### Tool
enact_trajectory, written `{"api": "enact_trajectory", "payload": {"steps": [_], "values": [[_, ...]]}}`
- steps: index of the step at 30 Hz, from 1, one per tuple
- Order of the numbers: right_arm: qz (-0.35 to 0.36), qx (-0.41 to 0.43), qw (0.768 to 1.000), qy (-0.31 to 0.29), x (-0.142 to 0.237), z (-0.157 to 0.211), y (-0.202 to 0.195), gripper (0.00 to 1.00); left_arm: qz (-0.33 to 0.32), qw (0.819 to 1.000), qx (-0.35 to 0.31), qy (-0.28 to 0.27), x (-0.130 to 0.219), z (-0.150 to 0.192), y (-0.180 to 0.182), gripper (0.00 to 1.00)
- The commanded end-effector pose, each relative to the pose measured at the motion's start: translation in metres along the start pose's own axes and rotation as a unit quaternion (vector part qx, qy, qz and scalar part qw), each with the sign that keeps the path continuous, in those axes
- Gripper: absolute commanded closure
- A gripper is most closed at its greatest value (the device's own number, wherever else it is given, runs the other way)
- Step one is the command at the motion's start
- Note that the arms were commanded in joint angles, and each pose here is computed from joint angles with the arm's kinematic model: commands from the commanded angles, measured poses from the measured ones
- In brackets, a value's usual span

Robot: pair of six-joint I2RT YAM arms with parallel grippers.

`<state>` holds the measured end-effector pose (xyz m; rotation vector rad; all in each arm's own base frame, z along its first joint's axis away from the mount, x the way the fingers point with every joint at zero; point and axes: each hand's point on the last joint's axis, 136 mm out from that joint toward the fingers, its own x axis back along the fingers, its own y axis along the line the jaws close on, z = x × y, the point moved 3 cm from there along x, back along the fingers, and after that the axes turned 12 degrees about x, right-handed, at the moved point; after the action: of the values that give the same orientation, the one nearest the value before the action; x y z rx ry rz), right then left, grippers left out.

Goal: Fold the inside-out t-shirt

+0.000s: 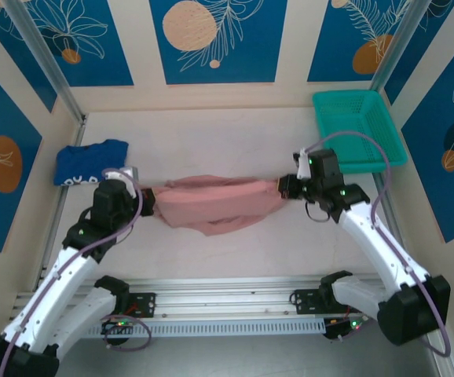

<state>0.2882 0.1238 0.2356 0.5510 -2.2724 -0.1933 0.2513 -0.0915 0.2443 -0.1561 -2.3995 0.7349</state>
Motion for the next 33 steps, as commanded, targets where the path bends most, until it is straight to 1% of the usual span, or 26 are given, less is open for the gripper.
{"api": "enact_trajectory", "payload": {"steps": [1,2,4,5,7,11,14,17,19,22,24,28,31,33], "values": [[0.03,0.06,0.983,-0.171,0.052,-0.131,0.01,1.0,0.015,0.986,-0.019,-0.165,0.022,-0.114,-0.059,1.0],[0.034,0.074,0.977,-0.195,0.07,-0.159,0.017,1.0,0.028,0.983,-0.034,-0.179,0.031,-0.137,-0.08,1.0],[0.033,0.096,0.966,-0.237,0.108,-0.194,0.034,1.0,0.069,0.975,-0.054,-0.203,0.059,-0.17,-0.116,1.0],[0.029,0.11,0.959,-0.258,0.129,-0.203,0.045,1.0,0.089,0.97,-0.061,-0.217,0.076,-0.182,-0.129,1.0],[0.02,0.135,0.947,-0.291,0.165,-0.21,0.062,1.0,0.117,0.959,-0.074,-0.247,0.112,-0.195,-0.143,1.0],[-0.001,0.179,0.928,-0.328,0.23,-0.195,0.095,1.0,0.15,0.941,-0.1,-0.287,0.18,-0.201,-0.152,1.0],[-0.029,0.199,0.912,-0.358,0.276,-0.175,0.115,1.0,0.184,0.93,-0.113,-0.299,0.224,-0.196,-0.156,1.0],[-0.055,0.204,0.898,-0.386,0.316,-0.157,0.127,1.0,0.213,0.922,-0.115,-0.3,0.256,-0.19,-0.159,1.0],[-0.07,0.204,0.89,-0.401,0.335,-0.148,0.132,1.0,0.214,0.923,-0.113,-0.301,0.264,-0.188,-0.157,1.0],[-0.068,0.203,0.886,-0.411,0.346,-0.145,0.132,1.0,0.182,0.932,-0.106,-0.296,0.254,-0.191,-0.15,1.0],[-0.05,0.203,0.888,-0.41,0.341,-0.15,0.127,1.0,0.148,0.939,-0.105,-0.291,0.236,-0.194,-0.144,1.0],[0.018,0.205,0.895,-0.396,0.31,-0.17,0.11,1.0,0.064,0.951,-0.113,-0.281,0.183,-0.208,-0.134,1.0],[0.05,0.209,0.898,-0.384,0.283,-0.191,0.1,1.0,0.058,0.957,-0.125,-0.257,0.142,-0.214,-0.143,1.0],[0.058,0.204,0.904,-0.372,0.26,-0.207,0.091,1.0,0.055,0.959,-0.131,-0.245,0.117,-0.218,-0.15,1.0]]}}
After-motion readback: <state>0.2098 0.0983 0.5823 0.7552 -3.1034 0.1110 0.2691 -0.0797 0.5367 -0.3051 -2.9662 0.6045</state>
